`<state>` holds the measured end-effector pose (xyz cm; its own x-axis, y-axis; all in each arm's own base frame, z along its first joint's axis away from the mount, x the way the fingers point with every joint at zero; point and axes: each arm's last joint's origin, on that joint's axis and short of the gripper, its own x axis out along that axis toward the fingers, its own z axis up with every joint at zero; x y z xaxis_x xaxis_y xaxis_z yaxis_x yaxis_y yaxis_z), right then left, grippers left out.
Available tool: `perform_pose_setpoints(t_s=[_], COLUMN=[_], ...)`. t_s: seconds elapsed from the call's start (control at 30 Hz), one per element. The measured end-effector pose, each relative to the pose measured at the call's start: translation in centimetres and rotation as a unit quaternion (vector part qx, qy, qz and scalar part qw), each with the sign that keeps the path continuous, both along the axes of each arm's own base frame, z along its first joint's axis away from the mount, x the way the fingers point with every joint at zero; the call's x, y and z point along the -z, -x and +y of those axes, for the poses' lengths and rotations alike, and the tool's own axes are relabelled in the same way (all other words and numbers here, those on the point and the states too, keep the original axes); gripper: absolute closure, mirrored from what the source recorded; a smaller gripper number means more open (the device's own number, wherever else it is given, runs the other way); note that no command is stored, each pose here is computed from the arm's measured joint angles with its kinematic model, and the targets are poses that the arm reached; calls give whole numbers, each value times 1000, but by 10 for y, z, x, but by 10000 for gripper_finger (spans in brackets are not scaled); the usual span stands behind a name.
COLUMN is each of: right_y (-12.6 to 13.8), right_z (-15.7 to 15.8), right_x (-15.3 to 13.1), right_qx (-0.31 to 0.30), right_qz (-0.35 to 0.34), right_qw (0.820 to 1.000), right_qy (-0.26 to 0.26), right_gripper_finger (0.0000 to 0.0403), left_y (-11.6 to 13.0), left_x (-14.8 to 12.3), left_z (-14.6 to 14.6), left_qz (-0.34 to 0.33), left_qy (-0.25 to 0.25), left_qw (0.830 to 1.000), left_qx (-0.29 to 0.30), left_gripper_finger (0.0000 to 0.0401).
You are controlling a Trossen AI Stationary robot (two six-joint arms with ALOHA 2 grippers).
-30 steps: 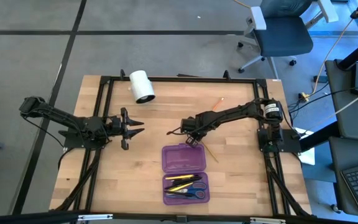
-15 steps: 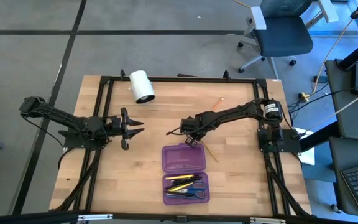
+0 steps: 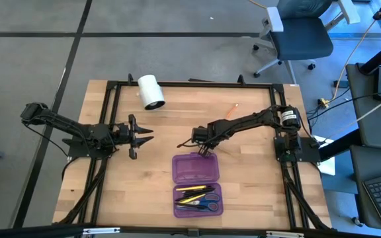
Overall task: Pick & place school supplies into a supply box
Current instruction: Put the yellow pencil into the purple supply box
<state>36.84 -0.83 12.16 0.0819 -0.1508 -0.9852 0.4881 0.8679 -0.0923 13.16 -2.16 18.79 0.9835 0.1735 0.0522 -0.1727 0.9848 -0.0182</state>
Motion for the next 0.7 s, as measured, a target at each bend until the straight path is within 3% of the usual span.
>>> perform_pose_setpoints(t_s=[0.2, 0.5, 0.7], right_y=[0, 1, 1], right_z=[7, 13, 11], right_x=[0, 0, 0], right_qx=[-9, -18, -15], right_qz=[2, 5, 8], right_qw=[1000, 1000, 999], right_qy=[5, -20, -32], right_gripper_finger=[386, 340, 338], left_y=[0, 0, 0], left_x=[0, 0, 0], left_z=[0, 0, 0], left_qz=[0, 0, 0], left_qy=[0, 0, 0], left_qw=[1000, 1000, 1000], left_qx=[0, 0, 0], left_gripper_finger=[290, 293, 290])
